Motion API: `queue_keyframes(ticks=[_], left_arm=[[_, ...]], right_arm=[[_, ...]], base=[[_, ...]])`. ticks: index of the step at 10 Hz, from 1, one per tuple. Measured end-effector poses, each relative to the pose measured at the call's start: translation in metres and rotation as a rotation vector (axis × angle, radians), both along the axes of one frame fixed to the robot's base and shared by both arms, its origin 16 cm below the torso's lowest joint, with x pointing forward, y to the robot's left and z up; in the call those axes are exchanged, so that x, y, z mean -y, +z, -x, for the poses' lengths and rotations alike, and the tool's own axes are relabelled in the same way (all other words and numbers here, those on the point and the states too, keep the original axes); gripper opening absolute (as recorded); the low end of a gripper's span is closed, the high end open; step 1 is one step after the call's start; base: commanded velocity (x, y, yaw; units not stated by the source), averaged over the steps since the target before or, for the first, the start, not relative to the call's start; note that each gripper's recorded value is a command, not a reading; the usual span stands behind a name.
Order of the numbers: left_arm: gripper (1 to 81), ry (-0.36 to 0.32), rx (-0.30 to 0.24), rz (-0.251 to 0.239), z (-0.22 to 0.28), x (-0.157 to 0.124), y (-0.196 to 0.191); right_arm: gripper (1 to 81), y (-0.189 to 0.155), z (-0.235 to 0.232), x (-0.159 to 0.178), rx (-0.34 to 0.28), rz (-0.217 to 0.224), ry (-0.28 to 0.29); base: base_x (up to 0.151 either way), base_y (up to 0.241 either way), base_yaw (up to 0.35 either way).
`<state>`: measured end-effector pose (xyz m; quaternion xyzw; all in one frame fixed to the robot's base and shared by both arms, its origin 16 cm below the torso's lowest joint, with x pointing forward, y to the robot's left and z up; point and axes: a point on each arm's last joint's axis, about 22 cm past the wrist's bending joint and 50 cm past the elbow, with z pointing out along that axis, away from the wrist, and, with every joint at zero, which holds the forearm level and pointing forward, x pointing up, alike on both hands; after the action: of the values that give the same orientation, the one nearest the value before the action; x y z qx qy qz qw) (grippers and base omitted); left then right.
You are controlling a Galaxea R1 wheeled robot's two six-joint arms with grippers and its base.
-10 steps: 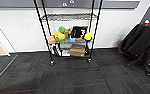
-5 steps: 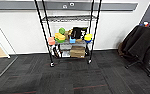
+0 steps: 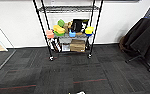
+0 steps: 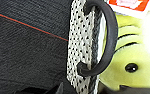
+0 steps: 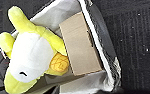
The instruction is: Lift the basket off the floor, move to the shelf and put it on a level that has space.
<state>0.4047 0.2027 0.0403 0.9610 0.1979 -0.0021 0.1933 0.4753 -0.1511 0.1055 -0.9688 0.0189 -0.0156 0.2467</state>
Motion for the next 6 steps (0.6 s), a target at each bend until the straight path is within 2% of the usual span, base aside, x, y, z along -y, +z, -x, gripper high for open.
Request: queue_keyframes(ticks=[3, 6], left_arm=[[81.1, 0.0, 0.046, 0.006, -0.034, 0.005, 0.004], [81.1, -0.002, 0.079, 0.012, -0.05, 0.008, -0.015]], right_arm=[[81.1, 0.003, -0.025, 0.008, 0.032, 0.017, -0.012], [81.1, -0.017, -0.048, 0.027, 0.071, 0.053, -0.028]], base=[[0.0, 0.0, 0.0], [0.0, 0.0, 0.0]])
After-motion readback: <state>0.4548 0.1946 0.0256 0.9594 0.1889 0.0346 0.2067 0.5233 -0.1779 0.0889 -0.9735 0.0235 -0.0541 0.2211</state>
